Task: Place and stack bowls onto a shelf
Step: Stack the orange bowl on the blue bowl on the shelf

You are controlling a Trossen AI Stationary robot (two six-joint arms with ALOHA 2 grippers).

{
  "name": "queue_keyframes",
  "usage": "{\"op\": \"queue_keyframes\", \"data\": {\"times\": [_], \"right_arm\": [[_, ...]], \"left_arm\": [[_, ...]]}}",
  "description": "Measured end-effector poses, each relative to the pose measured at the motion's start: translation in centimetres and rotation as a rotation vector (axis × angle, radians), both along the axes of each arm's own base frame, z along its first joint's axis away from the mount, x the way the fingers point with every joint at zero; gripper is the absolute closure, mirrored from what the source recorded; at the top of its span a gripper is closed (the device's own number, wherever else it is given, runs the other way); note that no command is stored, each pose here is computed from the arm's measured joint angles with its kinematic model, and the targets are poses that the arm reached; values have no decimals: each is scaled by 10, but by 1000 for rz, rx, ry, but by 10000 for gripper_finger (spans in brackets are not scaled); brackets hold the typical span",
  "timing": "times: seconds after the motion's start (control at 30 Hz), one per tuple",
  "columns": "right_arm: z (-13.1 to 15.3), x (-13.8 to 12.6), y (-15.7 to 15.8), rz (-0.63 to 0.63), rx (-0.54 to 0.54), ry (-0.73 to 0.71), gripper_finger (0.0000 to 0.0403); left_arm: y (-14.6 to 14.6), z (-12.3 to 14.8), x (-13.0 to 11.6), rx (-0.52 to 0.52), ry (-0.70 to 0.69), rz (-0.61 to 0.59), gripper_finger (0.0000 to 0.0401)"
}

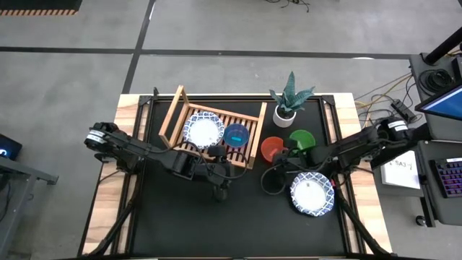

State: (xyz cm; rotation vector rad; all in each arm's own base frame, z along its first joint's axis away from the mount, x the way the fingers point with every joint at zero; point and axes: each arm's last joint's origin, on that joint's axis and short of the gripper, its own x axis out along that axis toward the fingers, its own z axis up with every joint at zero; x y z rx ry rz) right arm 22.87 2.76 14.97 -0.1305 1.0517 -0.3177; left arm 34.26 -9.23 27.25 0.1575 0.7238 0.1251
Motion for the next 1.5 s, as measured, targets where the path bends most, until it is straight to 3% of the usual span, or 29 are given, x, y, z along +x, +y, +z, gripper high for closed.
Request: {"op": "queue_keyframes", "data": {"times": [0.23, 0.4, 0.63, 0.77, 0.87, 1.1, 1.5], "right_arm": [[-7, 5, 2, 43, 7, 13, 386], [-1, 4, 3, 99, 52, -3, 393], [26, -1, 13, 280, 357, -126, 394], [47, 1, 20, 454, 565, -262, 394], [57, 4, 27, 579, 648, -351, 394], [61, 7, 46, 762, 687, -410, 394], [58, 8, 55, 793, 696, -404, 394]], "left_arm": [[-1, 3, 3, 0, -38, -13, 232], [-2, 5, 5, -16, -68, -21, 232], [-4, 11, 9, -59, -134, -50, 232], [-8, 11, 15, -87, -172, -132, 232], [-13, 6, 24, -107, -209, -228, 232], [-24, -22, 46, -101, -224, -381, 232], [-23, -60, 69, -122, -234, -470, 242]]}}
